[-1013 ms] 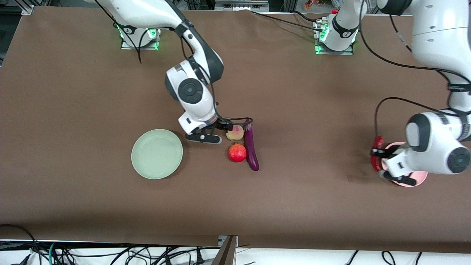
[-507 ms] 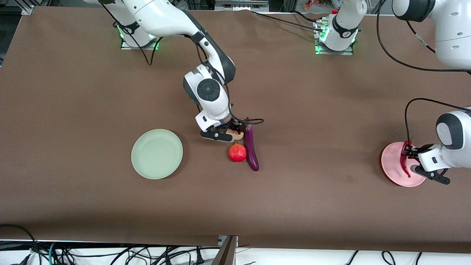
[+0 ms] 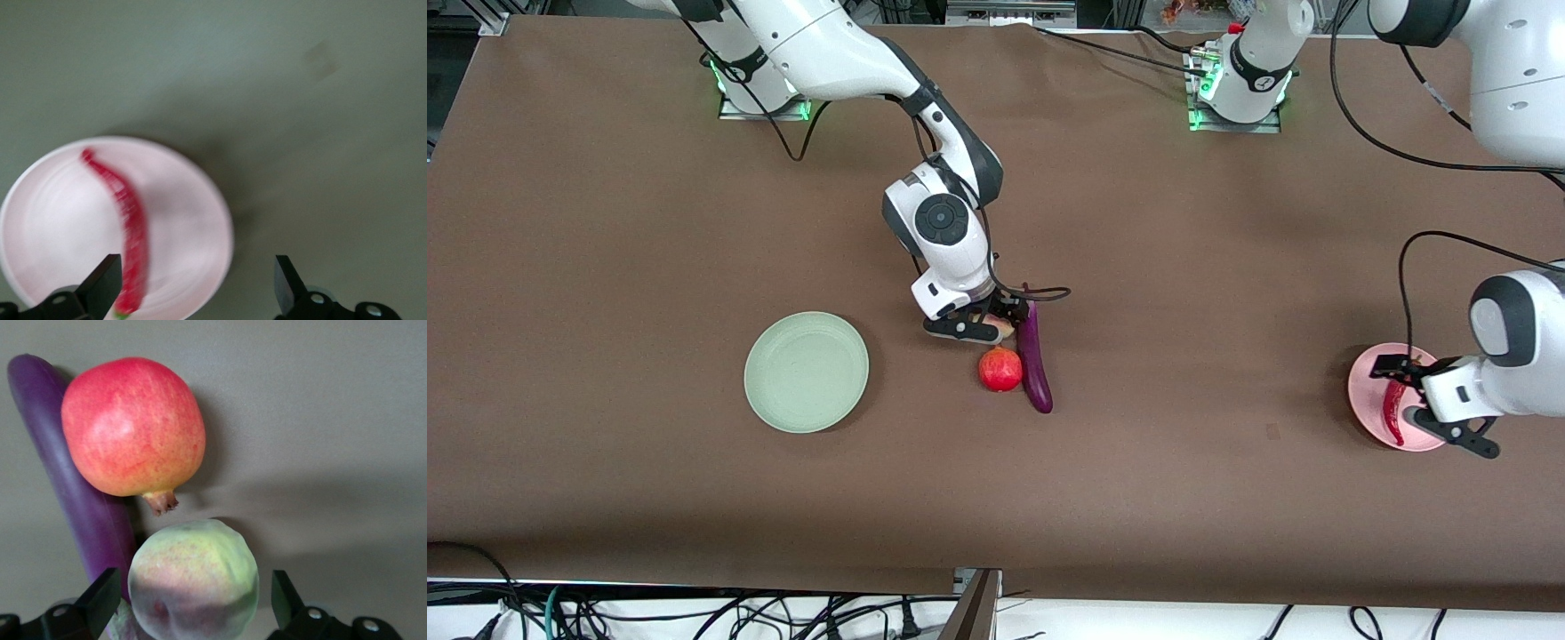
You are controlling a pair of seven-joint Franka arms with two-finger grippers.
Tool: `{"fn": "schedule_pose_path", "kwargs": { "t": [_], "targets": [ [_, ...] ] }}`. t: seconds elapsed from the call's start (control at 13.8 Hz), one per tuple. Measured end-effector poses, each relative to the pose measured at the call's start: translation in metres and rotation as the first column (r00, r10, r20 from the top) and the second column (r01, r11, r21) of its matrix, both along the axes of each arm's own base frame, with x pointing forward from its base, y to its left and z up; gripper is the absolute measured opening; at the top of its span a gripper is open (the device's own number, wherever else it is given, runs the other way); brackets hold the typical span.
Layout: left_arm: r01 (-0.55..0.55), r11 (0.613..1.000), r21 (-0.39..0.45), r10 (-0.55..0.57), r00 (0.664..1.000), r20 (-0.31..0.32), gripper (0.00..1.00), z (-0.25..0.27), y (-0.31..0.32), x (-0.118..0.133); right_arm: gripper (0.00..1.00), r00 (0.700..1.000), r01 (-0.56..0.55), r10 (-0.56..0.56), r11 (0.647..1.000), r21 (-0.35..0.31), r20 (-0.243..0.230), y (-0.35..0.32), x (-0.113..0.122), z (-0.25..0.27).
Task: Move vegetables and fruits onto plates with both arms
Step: 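Release the pepper on the pink plate while the right gripper grasps the peach, then reach the left gripper to the eggplant while the right gripper lifts the peach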
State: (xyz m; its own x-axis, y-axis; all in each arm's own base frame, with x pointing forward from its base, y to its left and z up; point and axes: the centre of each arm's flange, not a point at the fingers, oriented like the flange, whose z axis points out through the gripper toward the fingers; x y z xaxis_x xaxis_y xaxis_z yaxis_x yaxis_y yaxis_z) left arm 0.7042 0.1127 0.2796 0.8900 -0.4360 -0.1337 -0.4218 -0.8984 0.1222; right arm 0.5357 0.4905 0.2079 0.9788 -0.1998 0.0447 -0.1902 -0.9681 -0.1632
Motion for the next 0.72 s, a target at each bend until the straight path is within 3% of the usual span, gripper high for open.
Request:
{"fn": "schedule_pose_path", "kwargs": {
  "t": [0.14, 0.29, 0.36, 0.51, 0.72],
  "targets": [
    [-0.104, 0.985, -0.137, 0.101, 0.995, -0.027, 1.00, 0.004, -0.053, 0.004, 1.00, 1.000, 0.000, 0.000, 1.000, 0.000, 0.001, 0.000, 0.000, -0.005],
    [-0.245, 0.940, -0.238, 0.224, 0.968, -0.110, 1.00, -0.011, -0.103, 0.004, 0.93, 1.000, 0.000, 0.000, 1.000, 0.007, 0.012, 0.001, 0.000, -0.006],
    [-0.304, 0.922, -0.238, 0.274, 0.950, -0.151, 1.00, -0.017, -0.136, 0.003, 0.83, 1.000, -0.001, 0.001, 1.000, 0.010, 0.017, 0.001, 0.001, -0.005],
    [-0.429, 0.884, -0.184, 0.391, 0.896, -0.211, 1.00, -0.022, -0.222, -0.002, 0.82, 1.000, -0.003, 0.003, 1.000, 0.010, 0.018, 0.001, 0.001, -0.005],
    [-0.588, 0.794, -0.158, 0.553, 0.805, -0.216, 1.00, -0.028, -0.359, -0.020, 0.82, 1.000, -0.004, 0.003, 1.000, 0.018, 0.030, 0.002, 0.004, 0.001]
  ]
}}
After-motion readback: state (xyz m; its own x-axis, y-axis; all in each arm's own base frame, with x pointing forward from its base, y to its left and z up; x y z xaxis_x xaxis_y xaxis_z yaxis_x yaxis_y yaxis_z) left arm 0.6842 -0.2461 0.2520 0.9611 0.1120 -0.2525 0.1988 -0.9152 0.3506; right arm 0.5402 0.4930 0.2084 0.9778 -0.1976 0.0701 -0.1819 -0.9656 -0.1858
